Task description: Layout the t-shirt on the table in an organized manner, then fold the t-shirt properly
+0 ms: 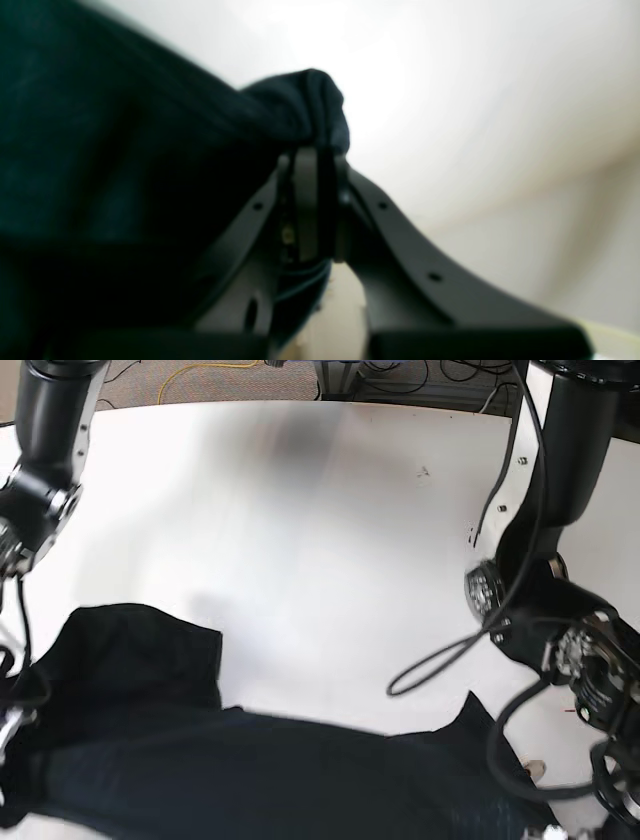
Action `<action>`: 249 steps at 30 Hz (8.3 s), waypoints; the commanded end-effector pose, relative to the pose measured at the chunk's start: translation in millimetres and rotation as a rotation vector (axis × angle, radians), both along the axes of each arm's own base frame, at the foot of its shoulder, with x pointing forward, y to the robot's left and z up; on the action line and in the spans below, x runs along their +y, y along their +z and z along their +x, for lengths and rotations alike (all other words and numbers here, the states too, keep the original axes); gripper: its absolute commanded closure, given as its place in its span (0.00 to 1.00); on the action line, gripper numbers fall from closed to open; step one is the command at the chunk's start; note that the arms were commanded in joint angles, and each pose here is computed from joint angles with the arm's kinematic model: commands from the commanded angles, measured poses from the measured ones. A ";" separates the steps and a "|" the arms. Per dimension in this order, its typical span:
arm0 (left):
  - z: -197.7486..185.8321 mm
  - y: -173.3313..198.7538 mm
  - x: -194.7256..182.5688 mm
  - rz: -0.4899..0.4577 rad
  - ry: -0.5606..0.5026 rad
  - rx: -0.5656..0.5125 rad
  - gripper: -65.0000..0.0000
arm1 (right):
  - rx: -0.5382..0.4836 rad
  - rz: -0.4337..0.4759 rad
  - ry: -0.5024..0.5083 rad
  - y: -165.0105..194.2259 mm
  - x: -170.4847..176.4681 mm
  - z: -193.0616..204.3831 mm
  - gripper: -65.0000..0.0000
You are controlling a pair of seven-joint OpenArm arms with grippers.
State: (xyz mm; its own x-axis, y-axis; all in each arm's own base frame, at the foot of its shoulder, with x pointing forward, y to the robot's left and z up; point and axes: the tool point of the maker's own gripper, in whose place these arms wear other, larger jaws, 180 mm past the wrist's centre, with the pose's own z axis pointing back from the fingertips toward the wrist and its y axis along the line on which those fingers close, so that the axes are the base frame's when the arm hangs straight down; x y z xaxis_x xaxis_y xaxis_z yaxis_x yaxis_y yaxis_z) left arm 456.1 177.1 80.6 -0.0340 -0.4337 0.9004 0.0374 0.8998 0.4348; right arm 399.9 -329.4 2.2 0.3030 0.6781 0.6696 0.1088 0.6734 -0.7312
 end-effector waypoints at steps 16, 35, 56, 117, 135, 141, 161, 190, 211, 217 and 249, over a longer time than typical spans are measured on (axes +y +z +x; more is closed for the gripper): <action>-48.0 -221.0 51.8 0.001 0.139 0.435 0.99 | 0.414 0.273 -0.130 -221.7 -5.5 -82.9 1.00; -221.6 -401.1 146.4 0.030 0.401 0.994 0.99 | 0.769 0.496 -0.214 -358.0 39.9 -201.7 1.00; -281.3 -432.5 155.4 0.078 0.412 1.137 0.99 | 0.838 0.535 -0.191 -384.4 57.3 -245.0 1.00; -166.1 -443.4 131.5 0.044 0.194 1.027 0.99 | 0.798 0.544 -0.180 -382.1 56.6 -233.1 0.99; -178.5 -455.0 130.0 0.048 0.189 1.065 0.98 | 0.797 0.543 -0.181 -381.8 56.4 -232.7 0.98; -178.5 -455.0 130.0 0.048 0.189 1.065 0.81 | 0.800 0.539 -0.182 -381.7 55.5 -234.0 0.69; -176.4 -446.9 138.4 0.065 0.201 1.051 0.50 | 0.729 0.676 -0.140 -373.6 62.2 -236.0 0.05; -147.2 -383.9 153.1 0.099 0.255 0.862 0.51 | 0.658 0.881 0.096 -359.3 123.7 -151.3 0.12; -150.3 -387.3 154.1 0.098 0.259 0.873 0.51 | 0.765 0.784 0.278 -365.2 186.9 -135.0 0.12; -156.2 -393.6 153.3 0.102 0.256 0.894 0.51 | 0.774 0.745 0.356 -356.5 211.4 -142.1 0.12; -156.3 -394.4 152.9 0.100 0.255 0.895 0.51 | 0.827 0.757 0.436 -368.6 242.5 -162.5 0.60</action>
State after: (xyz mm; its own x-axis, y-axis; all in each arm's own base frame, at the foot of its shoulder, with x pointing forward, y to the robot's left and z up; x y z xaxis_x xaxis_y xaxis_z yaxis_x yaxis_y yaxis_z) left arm 292.4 325.7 -327.1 0.7819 -0.3979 0.4799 0.2155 0.8949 0.3909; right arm 228.6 -88.6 -377.3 0.7008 0.3605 0.6155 -0.5444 0.8279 0.1349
